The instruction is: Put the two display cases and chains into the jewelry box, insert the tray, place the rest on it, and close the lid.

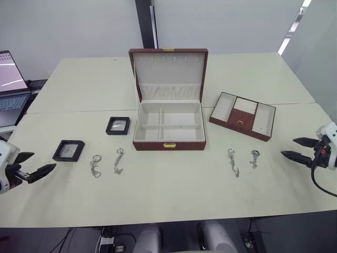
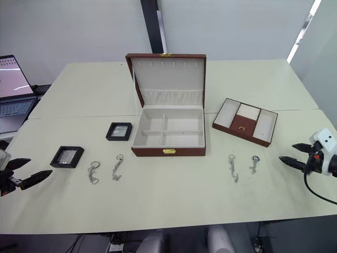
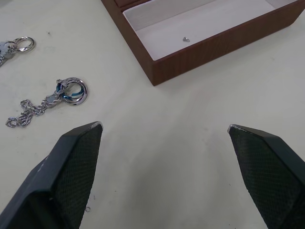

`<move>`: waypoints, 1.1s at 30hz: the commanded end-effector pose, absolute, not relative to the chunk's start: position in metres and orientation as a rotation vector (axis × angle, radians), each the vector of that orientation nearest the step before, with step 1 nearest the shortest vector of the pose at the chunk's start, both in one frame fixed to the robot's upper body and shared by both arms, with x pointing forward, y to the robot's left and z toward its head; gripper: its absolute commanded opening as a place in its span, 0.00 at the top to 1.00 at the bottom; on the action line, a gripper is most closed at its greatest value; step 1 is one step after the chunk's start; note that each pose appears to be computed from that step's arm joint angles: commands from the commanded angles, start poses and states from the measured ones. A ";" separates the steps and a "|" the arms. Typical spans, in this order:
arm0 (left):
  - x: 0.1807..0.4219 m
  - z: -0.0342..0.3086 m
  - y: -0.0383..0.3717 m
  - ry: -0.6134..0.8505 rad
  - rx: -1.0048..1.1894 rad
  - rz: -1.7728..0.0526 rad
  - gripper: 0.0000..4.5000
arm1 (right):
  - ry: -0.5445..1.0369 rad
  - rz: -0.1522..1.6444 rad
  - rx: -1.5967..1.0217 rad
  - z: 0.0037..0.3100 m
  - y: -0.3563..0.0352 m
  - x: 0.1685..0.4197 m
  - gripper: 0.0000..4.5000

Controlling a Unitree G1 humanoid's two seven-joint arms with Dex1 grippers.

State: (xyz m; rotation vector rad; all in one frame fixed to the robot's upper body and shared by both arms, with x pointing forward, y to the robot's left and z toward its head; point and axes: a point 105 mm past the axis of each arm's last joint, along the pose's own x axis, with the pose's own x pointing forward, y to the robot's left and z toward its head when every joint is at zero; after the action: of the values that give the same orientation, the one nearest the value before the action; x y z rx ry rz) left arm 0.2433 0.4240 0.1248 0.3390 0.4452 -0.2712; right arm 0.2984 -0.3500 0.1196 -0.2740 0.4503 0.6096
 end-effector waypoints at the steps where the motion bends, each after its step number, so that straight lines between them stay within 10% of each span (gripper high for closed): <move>1: 0.244 0.131 0.424 0.423 0.357 -0.265 0.00 | 0.405 0.592 -0.295 0.134 -0.354 0.300 0.00; 33: 0.238 0.112 0.433 0.520 0.457 -0.281 0.00 | 0.262 0.653 -0.171 0.151 -0.336 0.301 0.00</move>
State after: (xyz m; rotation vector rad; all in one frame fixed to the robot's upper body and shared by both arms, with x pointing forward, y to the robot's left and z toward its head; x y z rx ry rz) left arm 0.2386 0.4313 0.1098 0.3869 0.4989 -0.2662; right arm 0.2975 -0.3455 0.1263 -0.1637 0.3584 0.6094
